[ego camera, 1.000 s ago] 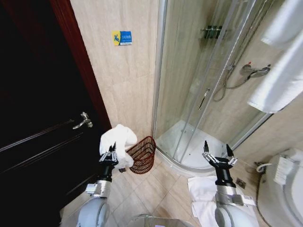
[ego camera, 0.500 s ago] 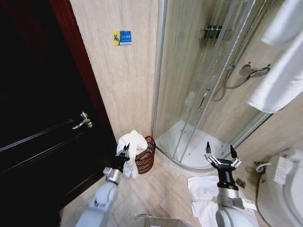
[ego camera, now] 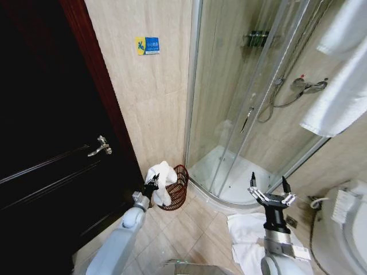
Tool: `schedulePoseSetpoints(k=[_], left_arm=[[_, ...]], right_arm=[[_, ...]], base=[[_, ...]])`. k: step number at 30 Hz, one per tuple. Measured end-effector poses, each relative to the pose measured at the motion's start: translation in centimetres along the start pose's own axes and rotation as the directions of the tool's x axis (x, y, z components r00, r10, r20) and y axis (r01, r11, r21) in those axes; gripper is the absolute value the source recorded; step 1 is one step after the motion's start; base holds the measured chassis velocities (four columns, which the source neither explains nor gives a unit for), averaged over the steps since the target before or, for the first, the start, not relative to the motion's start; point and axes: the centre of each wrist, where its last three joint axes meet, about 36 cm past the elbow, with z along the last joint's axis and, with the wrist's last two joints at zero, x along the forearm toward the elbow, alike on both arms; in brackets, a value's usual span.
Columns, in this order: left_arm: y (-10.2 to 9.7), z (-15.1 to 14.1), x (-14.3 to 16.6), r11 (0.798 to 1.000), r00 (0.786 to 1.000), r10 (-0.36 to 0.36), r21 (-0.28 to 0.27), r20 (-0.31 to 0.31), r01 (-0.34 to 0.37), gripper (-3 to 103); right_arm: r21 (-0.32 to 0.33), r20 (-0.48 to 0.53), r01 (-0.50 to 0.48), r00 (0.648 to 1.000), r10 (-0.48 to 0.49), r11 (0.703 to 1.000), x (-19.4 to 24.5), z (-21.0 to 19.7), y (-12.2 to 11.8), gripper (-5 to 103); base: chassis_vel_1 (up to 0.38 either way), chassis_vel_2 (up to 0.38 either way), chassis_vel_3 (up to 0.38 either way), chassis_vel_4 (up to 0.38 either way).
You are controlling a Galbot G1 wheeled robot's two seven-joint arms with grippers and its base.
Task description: Discard the used towel into the hamper.
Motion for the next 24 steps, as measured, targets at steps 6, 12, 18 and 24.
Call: schedulePoseSetpoints(k=[6,12,18,24], left_arm=[[0.4,0.3,-2.6,1.000,1.000,0.000,-0.016,-0.005,0.000,4],[0.5,0.6,-3.9,1.000,1.000,-0.014,-0.010,-0.011,0.014,4],[0.2,0.1,-5.4,1.000,1.000,-0.008,-0.010,-0.005,0.008,4],[-1.0,-0.8,-8.4,1.000,1.000,0.012,-0.010,0.002,-0.012,4]], right_arm=[[0.016,0.026,-0.005,1.000,0.005,1.000,0.0,0.1,0.0,100],[0.008,0.040,-0.012,0.999,0.011,1.000,-0.2,0.2,-0.1,100],[0.001,0.052,-0.012,0.999,0.012,1.000,-0.2,0.6,0.0,100],[0.005,0.050,-0.006,0.999,0.006,1.000,-0.2,0.7,0.1,100]], base=[[-0.042,0.041,0.041,-0.045],[-0.076,0.076,0.080,-0.081],[-0.066,0.055,0.069,-0.063],[-0.058,0.053,0.034,-0.065]])
